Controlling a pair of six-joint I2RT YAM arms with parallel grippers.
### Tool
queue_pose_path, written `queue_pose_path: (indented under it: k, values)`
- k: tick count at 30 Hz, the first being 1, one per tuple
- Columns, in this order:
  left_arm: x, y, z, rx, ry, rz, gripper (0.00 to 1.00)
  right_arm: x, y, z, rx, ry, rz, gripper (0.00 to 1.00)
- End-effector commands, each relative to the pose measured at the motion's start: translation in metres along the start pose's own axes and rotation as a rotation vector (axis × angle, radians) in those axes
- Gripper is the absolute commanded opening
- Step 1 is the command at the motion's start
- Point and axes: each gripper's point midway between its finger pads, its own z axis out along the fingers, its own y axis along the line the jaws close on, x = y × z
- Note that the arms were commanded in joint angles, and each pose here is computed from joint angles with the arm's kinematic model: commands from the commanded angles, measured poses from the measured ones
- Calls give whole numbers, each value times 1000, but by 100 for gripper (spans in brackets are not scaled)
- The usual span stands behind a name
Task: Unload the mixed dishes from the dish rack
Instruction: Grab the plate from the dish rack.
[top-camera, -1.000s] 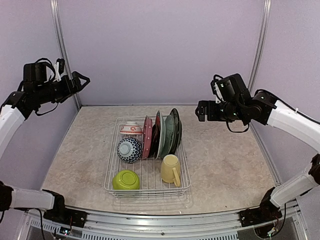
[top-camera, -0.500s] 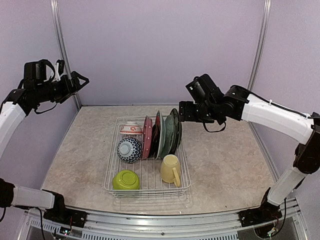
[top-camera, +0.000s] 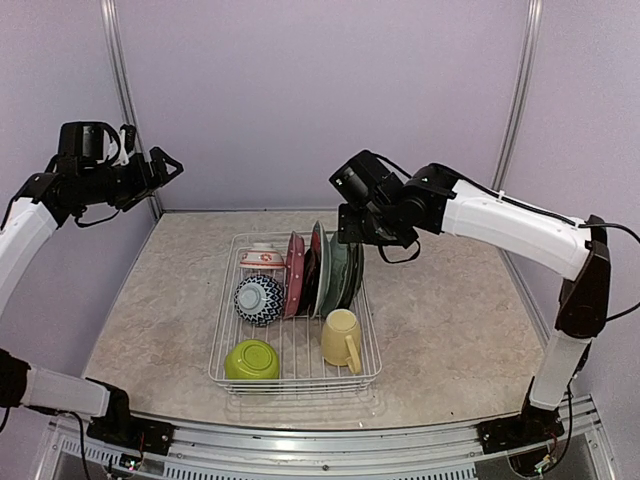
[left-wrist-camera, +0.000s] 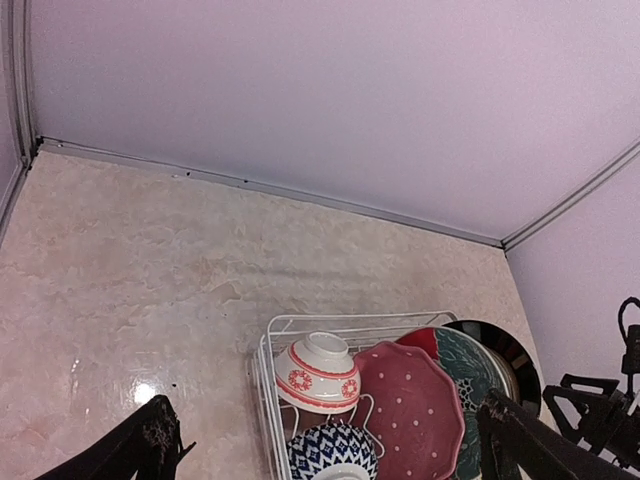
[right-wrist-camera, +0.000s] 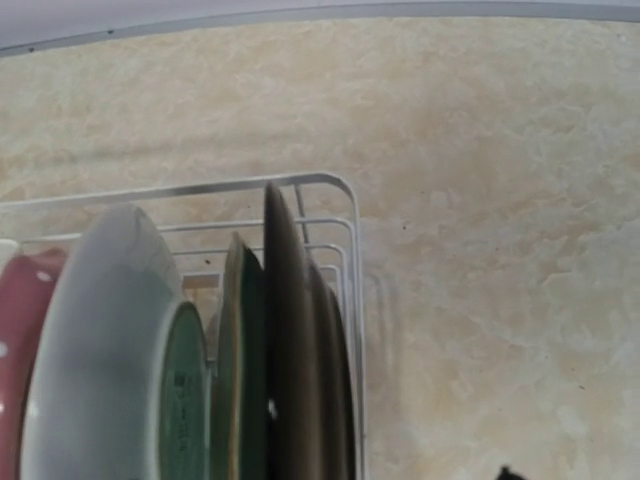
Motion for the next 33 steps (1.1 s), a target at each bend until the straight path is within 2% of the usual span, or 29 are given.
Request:
queue_pose_path:
  k: [1,7,10,14,24,33]
  values:
    - [-12,3,-12,-54,-52,-24,99,9,-10,7,121,16,-57,71]
    - [-19,23,-14,-145,-99,-57,99,17,-3,20,136,36,-88,60]
    - [-21,31,-17,-148,-117,-101,99,19,-4,24,153,40,-105,48]
    - [-24,33,-22,-133,-130,-128,99,22,-3,29,161,42,-116,40]
    - [-19,23,-20,-92,-96,-95,99,25,1,44,214,43,-151,39]
    - [-14,14,-17,-55,-69,-70,99,33,1,60,238,52,-156,29]
